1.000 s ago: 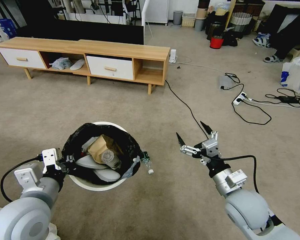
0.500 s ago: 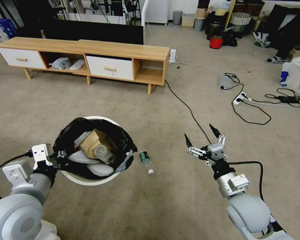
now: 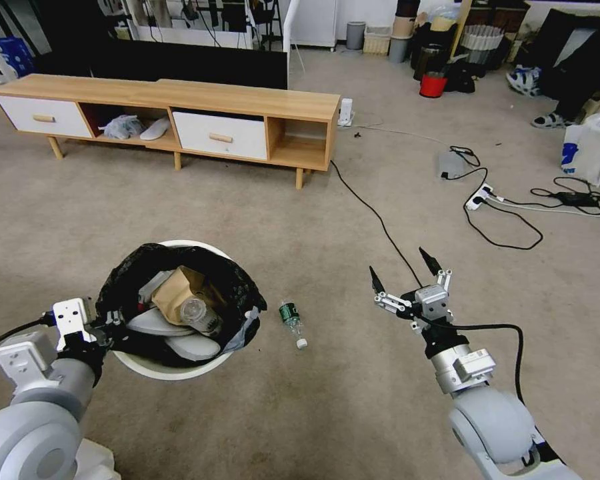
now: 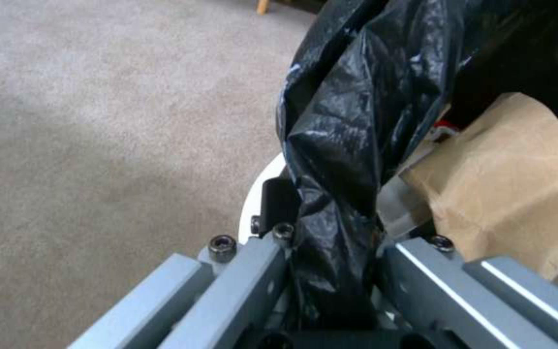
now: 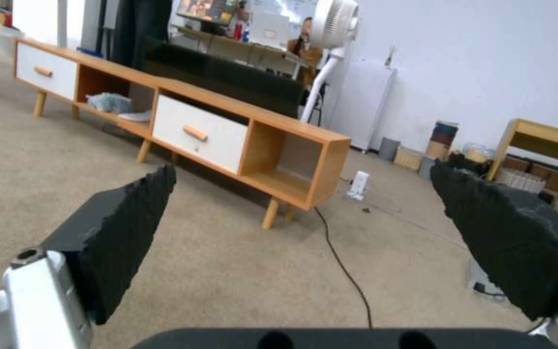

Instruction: Pick up the trash bin and place the garbage on the floor into it.

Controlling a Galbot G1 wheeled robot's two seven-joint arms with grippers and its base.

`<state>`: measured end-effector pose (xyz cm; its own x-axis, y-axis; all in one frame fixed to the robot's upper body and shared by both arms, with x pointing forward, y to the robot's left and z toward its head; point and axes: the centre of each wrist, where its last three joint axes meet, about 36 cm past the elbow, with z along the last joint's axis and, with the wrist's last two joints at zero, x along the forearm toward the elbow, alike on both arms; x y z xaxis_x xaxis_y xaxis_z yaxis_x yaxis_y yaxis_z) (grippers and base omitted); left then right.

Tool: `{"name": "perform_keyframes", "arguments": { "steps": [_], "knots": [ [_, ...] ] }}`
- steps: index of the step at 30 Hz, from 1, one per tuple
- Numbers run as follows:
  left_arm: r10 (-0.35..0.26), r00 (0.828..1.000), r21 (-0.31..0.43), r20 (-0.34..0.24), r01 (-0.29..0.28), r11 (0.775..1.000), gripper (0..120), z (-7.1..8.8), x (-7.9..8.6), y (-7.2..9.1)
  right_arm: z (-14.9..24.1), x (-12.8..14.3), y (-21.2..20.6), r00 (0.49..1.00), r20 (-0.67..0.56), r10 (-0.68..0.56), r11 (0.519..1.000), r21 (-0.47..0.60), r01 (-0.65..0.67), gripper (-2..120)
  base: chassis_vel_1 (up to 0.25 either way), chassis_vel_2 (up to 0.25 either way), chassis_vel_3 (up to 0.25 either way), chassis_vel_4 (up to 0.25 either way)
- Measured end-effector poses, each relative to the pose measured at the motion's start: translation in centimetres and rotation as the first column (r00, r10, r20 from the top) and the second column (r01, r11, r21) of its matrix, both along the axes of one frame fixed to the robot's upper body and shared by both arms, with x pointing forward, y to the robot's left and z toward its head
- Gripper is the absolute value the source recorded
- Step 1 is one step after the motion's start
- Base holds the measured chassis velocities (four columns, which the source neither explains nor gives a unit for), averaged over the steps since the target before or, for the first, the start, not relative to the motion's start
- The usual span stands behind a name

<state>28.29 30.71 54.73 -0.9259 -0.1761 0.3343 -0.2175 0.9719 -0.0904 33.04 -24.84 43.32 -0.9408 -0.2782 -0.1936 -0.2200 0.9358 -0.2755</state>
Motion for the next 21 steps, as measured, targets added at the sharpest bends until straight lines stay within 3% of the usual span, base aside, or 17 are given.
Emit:
{"name": "perform_keyframes", "arguments": {
  "steps": [21],
  "knots": [
    [0.029,0.999,-0.002,0.017,-0.029,1.0,1,-0.8,0.2,-0.5,-0.9,0.3,1.5,1.0,0.008,0.016,0.999,0.029,-0.016,100,0.0,0.0,0.0,0.0]
  ]
}}
